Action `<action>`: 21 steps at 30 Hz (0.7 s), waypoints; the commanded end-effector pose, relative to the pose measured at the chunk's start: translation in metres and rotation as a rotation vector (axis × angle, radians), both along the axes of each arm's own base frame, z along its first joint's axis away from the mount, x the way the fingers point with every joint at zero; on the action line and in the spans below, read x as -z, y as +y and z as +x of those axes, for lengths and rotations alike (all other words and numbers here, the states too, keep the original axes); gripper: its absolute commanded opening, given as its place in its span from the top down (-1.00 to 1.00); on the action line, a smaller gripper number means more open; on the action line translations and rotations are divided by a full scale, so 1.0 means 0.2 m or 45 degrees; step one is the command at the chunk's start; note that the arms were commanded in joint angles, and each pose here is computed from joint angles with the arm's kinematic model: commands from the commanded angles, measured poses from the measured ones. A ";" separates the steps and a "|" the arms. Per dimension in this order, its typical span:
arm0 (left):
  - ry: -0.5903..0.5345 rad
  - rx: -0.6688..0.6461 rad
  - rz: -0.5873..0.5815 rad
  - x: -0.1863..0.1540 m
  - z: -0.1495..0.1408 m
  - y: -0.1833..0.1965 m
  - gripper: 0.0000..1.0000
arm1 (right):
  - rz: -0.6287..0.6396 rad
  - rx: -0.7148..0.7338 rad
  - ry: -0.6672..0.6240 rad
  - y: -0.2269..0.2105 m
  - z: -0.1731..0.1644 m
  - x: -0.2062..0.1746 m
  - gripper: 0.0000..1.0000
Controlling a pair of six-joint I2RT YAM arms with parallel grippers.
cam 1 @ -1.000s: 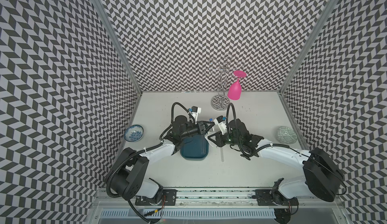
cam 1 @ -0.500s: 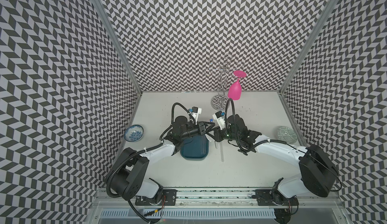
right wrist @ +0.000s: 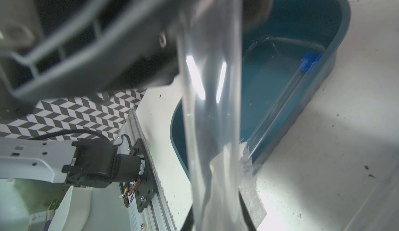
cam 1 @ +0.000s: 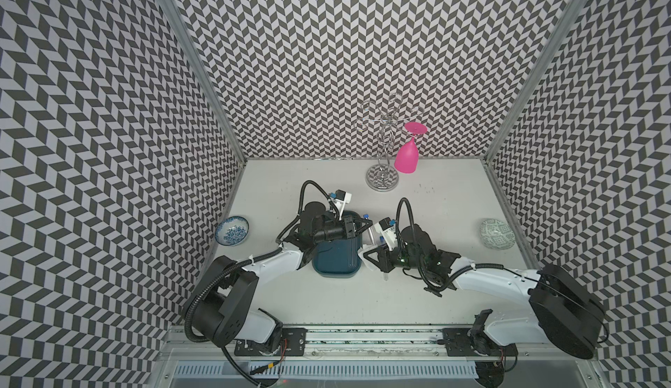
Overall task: Wipe the exteriors of test tubes
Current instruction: Wipe the dirt from the test tube.
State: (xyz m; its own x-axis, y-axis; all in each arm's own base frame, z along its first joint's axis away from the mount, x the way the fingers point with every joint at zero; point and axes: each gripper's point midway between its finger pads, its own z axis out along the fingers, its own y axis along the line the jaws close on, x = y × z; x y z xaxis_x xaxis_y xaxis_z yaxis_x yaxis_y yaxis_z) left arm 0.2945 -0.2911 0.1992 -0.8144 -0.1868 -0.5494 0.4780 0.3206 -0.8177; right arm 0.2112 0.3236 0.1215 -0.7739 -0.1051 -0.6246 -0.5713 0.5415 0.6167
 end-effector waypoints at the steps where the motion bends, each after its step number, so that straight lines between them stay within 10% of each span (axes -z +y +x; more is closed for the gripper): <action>1: -0.176 -0.105 -0.063 -0.19 0.11 0.06 0.62 | -0.098 -0.012 0.140 -0.06 -0.12 0.15 0.67; 21: -0.148 -0.239 0.248 -0.09 0.20 0.38 0.62 | -0.027 0.083 0.087 -0.17 -0.11 -0.06 0.63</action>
State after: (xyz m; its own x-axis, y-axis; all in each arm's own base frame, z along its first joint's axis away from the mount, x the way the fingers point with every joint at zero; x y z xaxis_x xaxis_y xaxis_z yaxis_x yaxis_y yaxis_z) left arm 0.3338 -0.2259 0.2222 -0.7007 -0.2627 -0.6633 0.4965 0.4882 -0.7178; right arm 0.1754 0.2897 0.1101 -0.8435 -0.1166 -0.5244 -0.4827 0.5927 0.6447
